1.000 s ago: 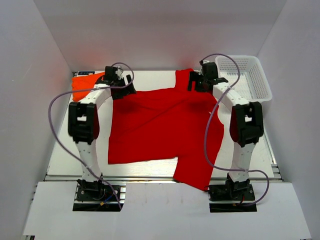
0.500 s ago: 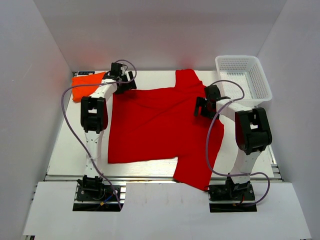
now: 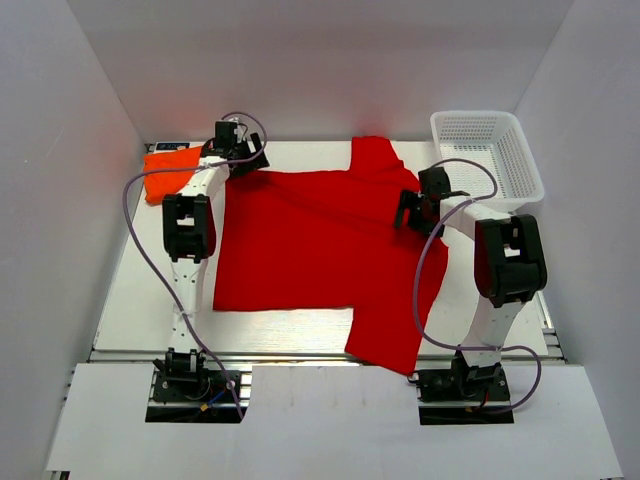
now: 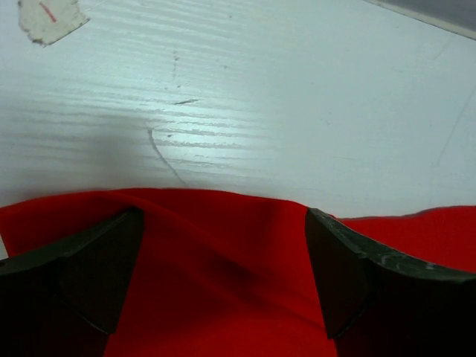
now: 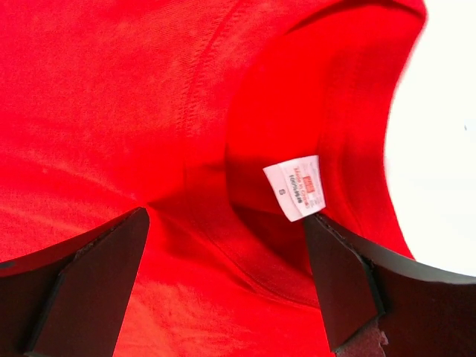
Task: Fold and stack the t-shirts
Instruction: Flatten out the tshirt, then grap the side of the flattened tshirt closest away from the robot with both arms
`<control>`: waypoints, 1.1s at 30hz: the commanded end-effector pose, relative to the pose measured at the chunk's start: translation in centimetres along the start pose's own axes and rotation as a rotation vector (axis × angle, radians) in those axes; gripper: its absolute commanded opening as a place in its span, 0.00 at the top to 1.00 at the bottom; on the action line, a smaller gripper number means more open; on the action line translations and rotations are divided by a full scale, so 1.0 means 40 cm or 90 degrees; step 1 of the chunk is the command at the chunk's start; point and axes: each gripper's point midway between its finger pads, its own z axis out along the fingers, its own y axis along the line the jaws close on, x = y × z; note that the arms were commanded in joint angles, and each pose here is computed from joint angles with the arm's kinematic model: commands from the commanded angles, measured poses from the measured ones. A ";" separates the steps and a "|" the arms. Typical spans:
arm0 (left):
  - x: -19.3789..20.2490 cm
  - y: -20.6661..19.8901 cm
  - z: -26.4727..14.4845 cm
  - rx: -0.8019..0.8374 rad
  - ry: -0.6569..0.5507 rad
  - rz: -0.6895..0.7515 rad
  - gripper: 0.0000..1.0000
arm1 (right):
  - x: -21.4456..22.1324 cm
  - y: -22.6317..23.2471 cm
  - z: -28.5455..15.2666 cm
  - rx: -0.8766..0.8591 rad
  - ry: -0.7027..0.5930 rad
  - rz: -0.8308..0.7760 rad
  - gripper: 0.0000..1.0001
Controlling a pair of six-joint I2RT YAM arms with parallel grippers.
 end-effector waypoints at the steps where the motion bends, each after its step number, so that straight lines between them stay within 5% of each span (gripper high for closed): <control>1: 0.072 -0.001 0.024 0.054 0.048 0.011 0.00 | -0.022 0.019 0.004 -0.035 -0.010 -0.049 0.10; 9: -0.036 -0.094 -0.092 0.132 0.012 0.055 0.00 | -0.096 0.115 -0.108 -0.148 -0.090 -0.100 0.10; 15: -0.092 -0.122 -0.336 0.089 -0.010 0.080 0.00 | -0.052 0.119 -0.248 -0.139 -0.117 -0.103 0.10; 21: 0.139 -0.039 -0.576 0.012 0.011 -0.022 0.00 | 0.120 0.070 -0.351 -0.086 -0.088 -0.075 0.10; 24: 0.390 0.075 -0.685 -0.071 0.046 -0.118 0.00 | 0.280 0.047 -0.359 -0.105 -0.013 -0.073 0.10; 25: 0.393 0.077 -0.739 -0.068 0.002 -0.146 0.00 | 0.346 0.025 -0.354 -0.097 0.031 -0.074 0.10; 29: 0.616 0.162 -0.806 -0.129 0.069 -0.203 0.00 | 0.496 0.012 -0.394 -0.135 0.114 -0.067 0.10; 33: 0.739 0.205 -0.822 -0.151 0.094 -0.242 0.00 | 0.549 0.032 -0.425 -0.167 0.154 -0.066 0.10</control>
